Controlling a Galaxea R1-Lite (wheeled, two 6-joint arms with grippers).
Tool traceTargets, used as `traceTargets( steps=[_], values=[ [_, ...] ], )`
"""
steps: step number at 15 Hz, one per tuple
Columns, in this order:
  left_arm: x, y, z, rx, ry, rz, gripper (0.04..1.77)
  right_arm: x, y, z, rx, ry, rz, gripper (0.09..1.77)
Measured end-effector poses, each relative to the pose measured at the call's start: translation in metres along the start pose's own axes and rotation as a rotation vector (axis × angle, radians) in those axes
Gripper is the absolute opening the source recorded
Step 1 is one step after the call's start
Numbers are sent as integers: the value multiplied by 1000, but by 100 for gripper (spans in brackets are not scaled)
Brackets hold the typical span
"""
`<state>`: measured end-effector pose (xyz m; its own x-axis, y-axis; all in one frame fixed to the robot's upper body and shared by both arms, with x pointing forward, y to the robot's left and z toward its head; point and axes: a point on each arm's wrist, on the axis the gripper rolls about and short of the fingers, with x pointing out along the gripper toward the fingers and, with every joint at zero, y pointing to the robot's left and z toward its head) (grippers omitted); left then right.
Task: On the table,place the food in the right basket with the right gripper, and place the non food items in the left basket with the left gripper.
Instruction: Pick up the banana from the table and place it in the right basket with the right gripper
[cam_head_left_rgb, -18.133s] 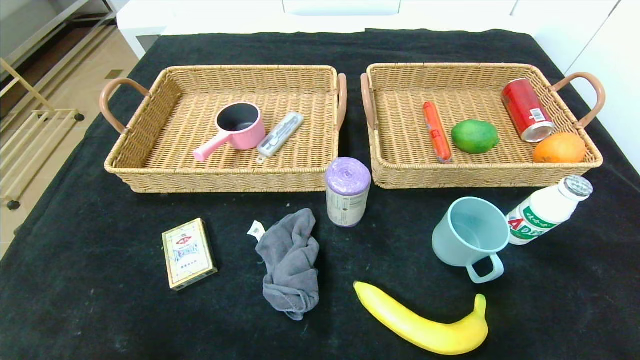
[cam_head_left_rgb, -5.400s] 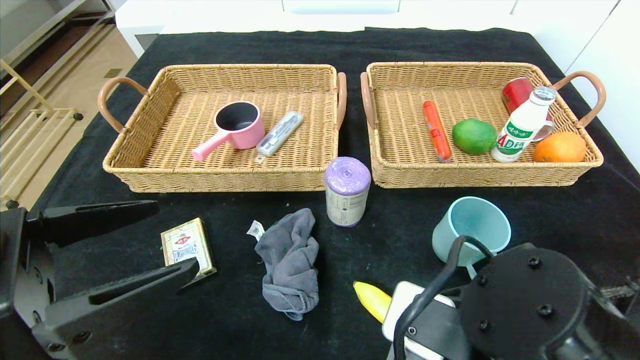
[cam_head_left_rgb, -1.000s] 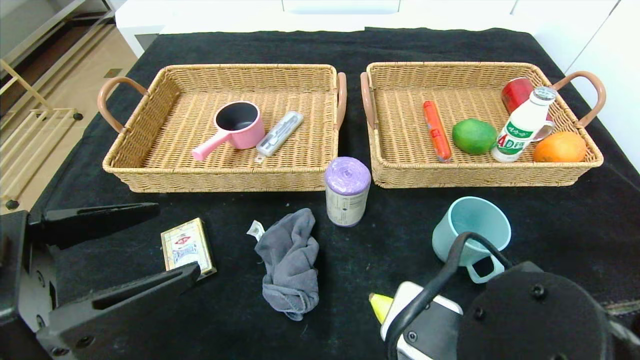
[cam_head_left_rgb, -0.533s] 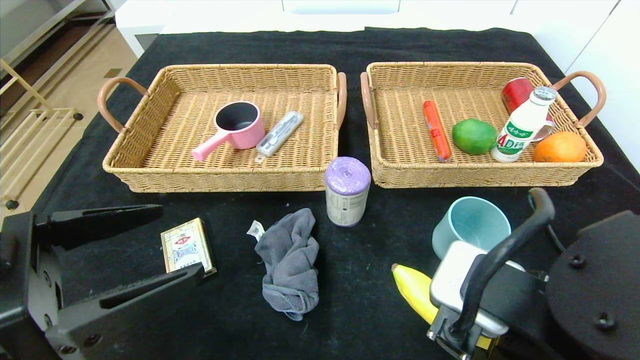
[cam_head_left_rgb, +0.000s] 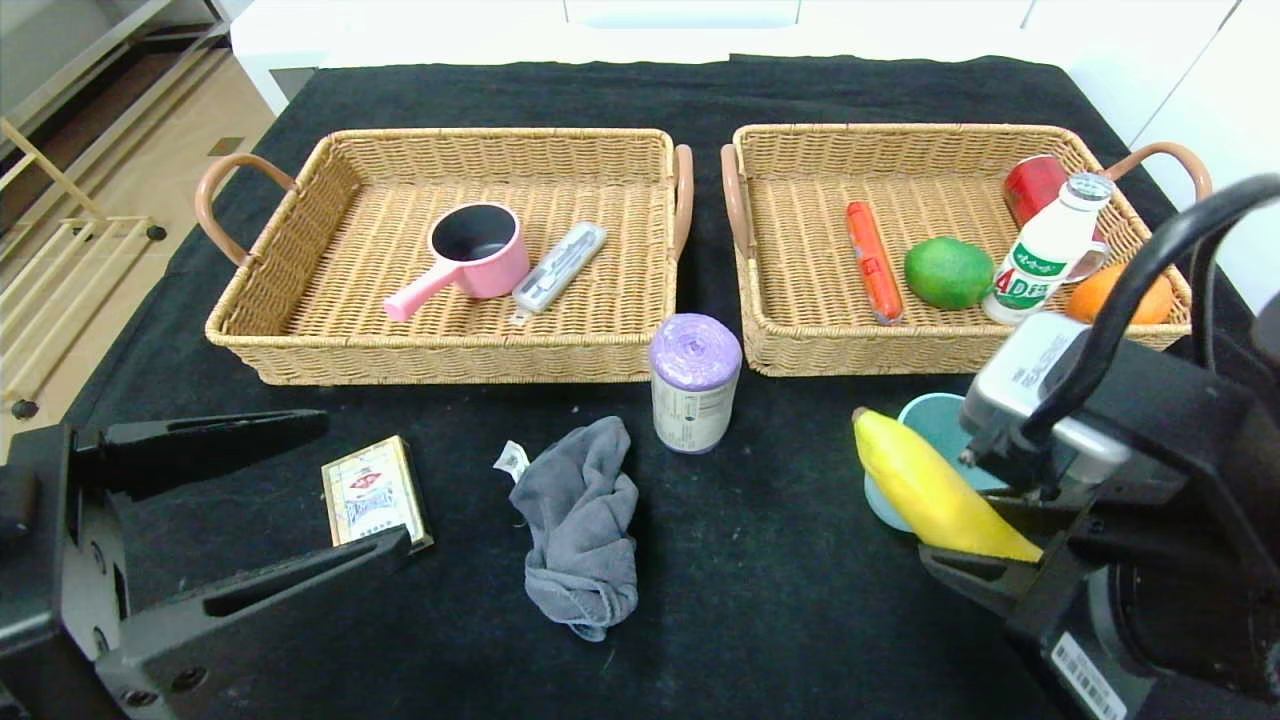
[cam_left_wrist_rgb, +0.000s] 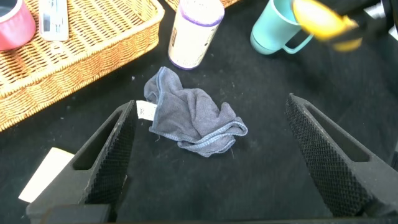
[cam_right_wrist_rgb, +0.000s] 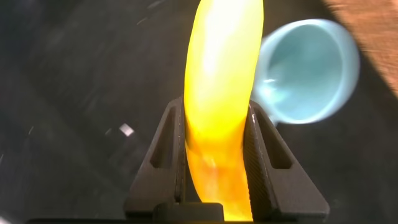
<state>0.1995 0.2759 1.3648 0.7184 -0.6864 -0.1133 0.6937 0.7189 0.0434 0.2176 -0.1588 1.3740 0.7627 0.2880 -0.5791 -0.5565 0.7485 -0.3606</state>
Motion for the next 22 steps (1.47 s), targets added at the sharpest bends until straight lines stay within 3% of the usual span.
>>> traceTargets(
  steps=[10, 16, 22],
  values=[
    [-1, 0, 1, 4, -5, 2, 172, -5, -61, 25, 160, -87, -187, 62],
    [0, 0, 1, 4, -4, 2, 172, 26, -88, 62, 195, -208, -264, 62],
    [0, 0, 1, 5, -7, 1, 172, 58, -95, 94, 211, -254, -295, 62]
  ],
)
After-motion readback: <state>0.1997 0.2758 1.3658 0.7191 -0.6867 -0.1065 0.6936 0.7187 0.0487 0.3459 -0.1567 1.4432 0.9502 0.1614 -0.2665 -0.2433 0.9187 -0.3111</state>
